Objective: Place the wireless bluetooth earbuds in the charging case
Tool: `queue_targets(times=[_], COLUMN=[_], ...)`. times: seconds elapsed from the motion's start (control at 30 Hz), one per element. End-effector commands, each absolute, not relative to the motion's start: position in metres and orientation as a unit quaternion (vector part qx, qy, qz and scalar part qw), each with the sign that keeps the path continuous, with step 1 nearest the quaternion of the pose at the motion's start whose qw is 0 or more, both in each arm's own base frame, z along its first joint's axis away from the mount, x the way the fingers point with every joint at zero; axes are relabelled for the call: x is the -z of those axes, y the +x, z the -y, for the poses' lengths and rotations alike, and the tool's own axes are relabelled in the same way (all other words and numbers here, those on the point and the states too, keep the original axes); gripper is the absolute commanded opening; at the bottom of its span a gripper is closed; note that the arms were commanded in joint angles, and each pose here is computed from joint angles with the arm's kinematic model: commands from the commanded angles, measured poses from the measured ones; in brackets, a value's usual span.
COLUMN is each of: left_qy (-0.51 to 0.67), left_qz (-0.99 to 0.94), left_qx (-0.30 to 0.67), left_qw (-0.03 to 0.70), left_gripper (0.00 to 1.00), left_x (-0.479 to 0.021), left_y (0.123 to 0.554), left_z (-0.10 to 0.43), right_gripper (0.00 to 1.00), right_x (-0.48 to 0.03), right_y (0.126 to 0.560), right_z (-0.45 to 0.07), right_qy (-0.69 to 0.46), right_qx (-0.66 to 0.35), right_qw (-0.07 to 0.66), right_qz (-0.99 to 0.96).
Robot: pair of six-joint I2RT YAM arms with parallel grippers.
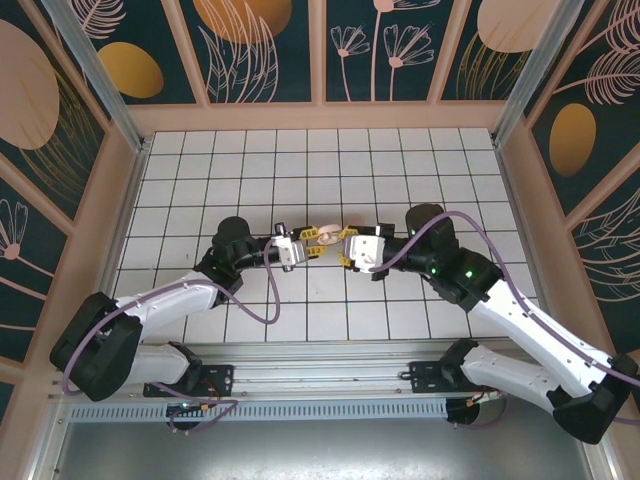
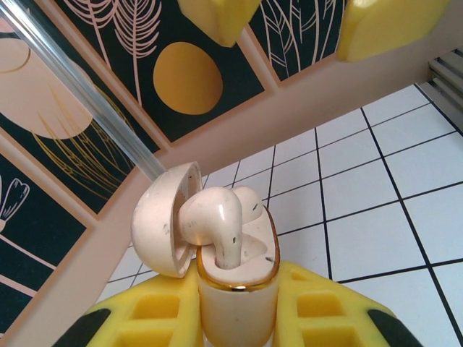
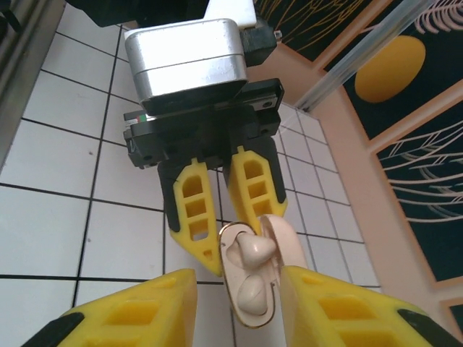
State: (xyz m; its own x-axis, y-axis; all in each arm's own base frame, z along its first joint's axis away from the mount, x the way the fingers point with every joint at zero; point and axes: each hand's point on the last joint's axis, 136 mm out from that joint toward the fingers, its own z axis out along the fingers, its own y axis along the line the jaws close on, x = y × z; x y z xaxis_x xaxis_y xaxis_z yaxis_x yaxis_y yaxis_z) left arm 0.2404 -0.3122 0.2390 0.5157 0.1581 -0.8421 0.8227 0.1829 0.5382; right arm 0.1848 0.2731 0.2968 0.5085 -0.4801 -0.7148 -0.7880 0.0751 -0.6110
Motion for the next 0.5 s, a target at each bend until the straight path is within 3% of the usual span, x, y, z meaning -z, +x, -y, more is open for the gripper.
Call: queue_targets(times=[0.0,0.47], left_qy=[0.590,0.586], left_qz=[-0.390,-0.388], left_qx=[0.252,0.266], left_qw=[0.660,0.660], left_gripper=[0.20,0.20], left_x=[-0.256,-0.259], left_y=[0.237,0.234], left_z=[0.313,0.313], right_gripper=[0.36,0.35], right_x=[-0.299,-0.288], right_y=[0.191,0.196], right_z=[-0.281,-0.301], right_qy=[-0.681,-0.710], right_qx=[-0.105,-0.113], right_qw=[0.574,0.556], right_qz=[-0.442,-0.418])
